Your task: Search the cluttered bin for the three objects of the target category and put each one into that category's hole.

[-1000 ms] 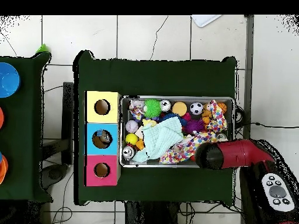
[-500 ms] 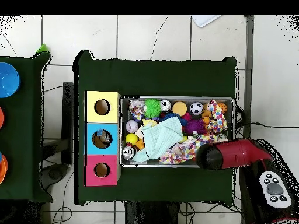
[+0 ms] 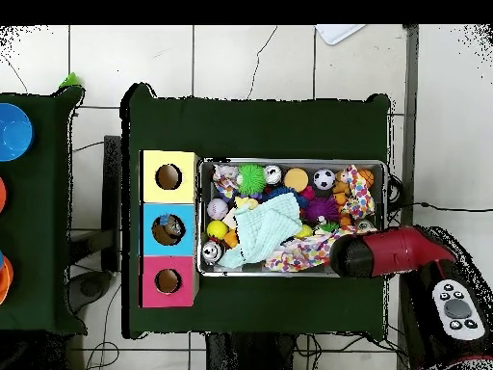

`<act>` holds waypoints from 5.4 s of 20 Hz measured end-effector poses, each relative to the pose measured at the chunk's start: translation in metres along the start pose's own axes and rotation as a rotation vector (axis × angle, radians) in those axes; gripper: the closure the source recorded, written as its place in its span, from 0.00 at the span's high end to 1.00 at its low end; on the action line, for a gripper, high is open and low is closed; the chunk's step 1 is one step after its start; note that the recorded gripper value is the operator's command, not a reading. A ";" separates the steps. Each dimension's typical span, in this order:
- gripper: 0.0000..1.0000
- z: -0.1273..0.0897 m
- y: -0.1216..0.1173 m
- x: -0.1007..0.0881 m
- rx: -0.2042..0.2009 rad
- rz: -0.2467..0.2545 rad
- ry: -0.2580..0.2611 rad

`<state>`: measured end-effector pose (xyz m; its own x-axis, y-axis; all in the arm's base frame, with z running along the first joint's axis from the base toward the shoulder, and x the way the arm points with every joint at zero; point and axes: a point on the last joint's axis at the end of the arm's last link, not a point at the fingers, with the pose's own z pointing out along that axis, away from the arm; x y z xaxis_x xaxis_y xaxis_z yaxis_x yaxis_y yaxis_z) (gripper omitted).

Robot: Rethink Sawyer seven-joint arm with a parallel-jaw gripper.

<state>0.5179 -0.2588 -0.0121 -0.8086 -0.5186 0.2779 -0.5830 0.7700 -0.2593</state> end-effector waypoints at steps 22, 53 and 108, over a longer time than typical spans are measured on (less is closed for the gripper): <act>0.00 -0.025 -0.019 0.006 -0.137 0.240 -0.077; 0.00 -0.176 0.094 -0.116 -0.329 0.209 -0.129; 1.00 -0.214 0.030 -0.140 -0.364 0.362 -0.216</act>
<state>0.6308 -0.0831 0.1390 -0.9725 -0.2317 0.0246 -0.2305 0.9721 0.0435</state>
